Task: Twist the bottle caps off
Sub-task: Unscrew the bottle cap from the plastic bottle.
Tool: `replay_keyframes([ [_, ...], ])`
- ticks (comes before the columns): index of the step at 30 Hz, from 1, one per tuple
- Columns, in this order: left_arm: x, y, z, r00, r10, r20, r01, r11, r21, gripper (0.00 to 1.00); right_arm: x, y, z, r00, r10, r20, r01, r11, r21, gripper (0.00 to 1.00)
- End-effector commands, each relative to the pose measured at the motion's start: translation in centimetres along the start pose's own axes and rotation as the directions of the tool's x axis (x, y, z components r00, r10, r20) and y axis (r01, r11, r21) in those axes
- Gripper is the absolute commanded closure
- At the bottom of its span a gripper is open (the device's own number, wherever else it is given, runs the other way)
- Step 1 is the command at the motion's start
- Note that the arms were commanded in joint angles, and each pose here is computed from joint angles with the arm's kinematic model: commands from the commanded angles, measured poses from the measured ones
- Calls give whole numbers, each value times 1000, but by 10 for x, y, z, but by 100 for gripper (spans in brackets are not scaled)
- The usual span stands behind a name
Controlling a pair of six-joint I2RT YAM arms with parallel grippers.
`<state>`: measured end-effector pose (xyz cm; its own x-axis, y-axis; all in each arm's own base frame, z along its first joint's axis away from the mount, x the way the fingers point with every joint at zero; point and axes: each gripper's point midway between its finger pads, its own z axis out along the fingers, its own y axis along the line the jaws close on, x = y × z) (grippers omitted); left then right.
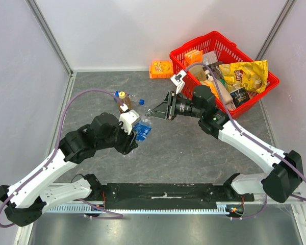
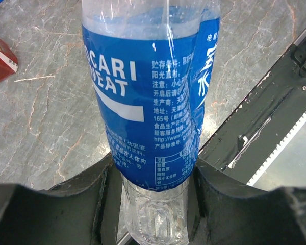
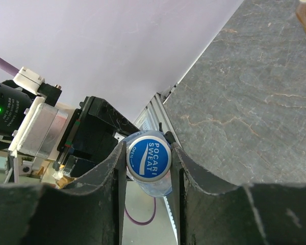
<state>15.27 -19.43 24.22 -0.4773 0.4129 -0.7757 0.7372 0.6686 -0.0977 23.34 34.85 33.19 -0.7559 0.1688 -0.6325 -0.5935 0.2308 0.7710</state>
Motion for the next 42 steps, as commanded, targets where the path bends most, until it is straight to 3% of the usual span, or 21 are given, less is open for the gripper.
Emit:
replay_keyframes([
  [1,-7,0,-2,999,3,36,-3,1000,-2,77,-6,18,-5,999,-7,47,11,998,-66,59],
  [8,-6,0,-3,999,2,38,-1,1000,-4,77,-15,34,-10,992,49,113,-32,989,-144,46],
  [18,-5,-1,-2,999,1,34,-1,1000,5,77,-16,28,-9,990,64,127,-49,991,-122,47],
  [27,-4,-2,-2,999,0,33,0,1000,8,76,-21,25,-7,986,70,151,-54,993,-108,37],
  [37,-1,-2,0,1000,-3,24,3,1000,9,77,-16,18,-7,991,41,127,-33,997,-64,52],
  [42,-4,-2,0,999,-5,32,4,1000,11,77,-16,16,-7,992,24,123,-18,999,-49,75],
])
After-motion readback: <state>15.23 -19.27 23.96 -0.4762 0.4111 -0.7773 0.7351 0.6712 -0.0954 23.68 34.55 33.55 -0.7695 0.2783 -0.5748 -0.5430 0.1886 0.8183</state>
